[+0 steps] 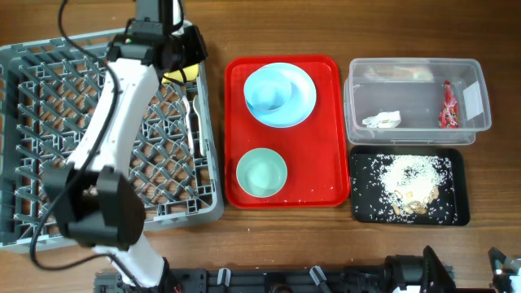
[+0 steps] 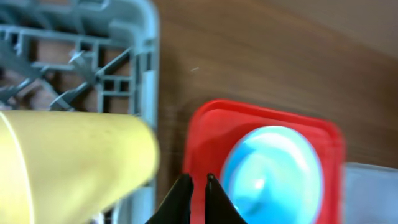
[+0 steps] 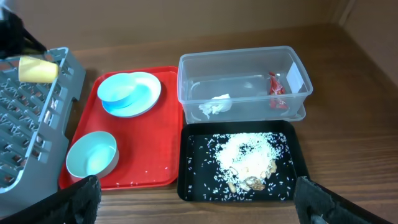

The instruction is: Sort waste into correct bins and load items into the dishwasher rack

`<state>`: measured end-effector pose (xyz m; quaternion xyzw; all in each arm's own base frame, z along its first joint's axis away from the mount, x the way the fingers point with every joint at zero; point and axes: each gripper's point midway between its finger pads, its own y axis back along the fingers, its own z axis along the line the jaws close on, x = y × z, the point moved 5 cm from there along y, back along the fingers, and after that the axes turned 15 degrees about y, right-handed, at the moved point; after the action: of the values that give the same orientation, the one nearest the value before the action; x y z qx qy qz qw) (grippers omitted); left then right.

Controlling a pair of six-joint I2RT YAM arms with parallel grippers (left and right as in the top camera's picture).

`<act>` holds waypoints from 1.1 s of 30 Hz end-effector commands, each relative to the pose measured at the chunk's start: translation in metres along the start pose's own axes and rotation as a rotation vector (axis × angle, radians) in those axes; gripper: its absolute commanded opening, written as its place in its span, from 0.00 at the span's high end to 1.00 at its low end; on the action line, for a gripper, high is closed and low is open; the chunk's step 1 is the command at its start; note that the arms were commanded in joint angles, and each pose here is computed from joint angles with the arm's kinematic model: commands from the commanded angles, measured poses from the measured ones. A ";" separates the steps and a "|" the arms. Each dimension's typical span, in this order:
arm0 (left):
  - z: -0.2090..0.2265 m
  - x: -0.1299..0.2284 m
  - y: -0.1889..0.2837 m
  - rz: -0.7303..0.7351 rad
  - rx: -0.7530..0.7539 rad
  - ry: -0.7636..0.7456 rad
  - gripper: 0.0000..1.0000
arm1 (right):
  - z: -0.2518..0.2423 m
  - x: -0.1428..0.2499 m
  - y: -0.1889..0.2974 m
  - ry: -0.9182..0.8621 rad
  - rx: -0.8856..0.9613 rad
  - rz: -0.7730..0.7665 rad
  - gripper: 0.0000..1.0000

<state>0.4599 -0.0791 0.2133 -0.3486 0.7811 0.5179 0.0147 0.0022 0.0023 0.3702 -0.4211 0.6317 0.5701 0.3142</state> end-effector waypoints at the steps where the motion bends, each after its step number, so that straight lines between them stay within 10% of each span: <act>1: 0.028 -0.009 -0.014 -0.007 -0.096 0.034 0.96 | 0.001 0.002 0.002 -0.004 -0.010 -0.009 0.00; 23: 0.077 -0.053 0.139 -0.218 -0.041 0.271 0.96 | 0.001 0.002 0.002 -0.004 -0.010 -0.009 0.00; 24: 0.077 -0.051 0.145 -0.235 -0.056 0.256 0.92 | 0.001 0.002 0.002 -0.004 -0.010 -0.009 0.00; 27: 0.083 -0.046 0.151 -0.231 -0.117 0.169 0.28 | 0.001 0.002 0.002 -0.004 -0.010 -0.009 0.00; 33: 0.109 -0.043 0.118 -0.016 -0.002 0.135 0.20 | 0.001 0.002 0.002 -0.004 -0.010 -0.009 0.00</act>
<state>0.3810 0.0471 0.3013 -0.4507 0.7292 0.5140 -0.0306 0.0022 0.0023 0.3703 -0.4211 0.6318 0.5699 0.3143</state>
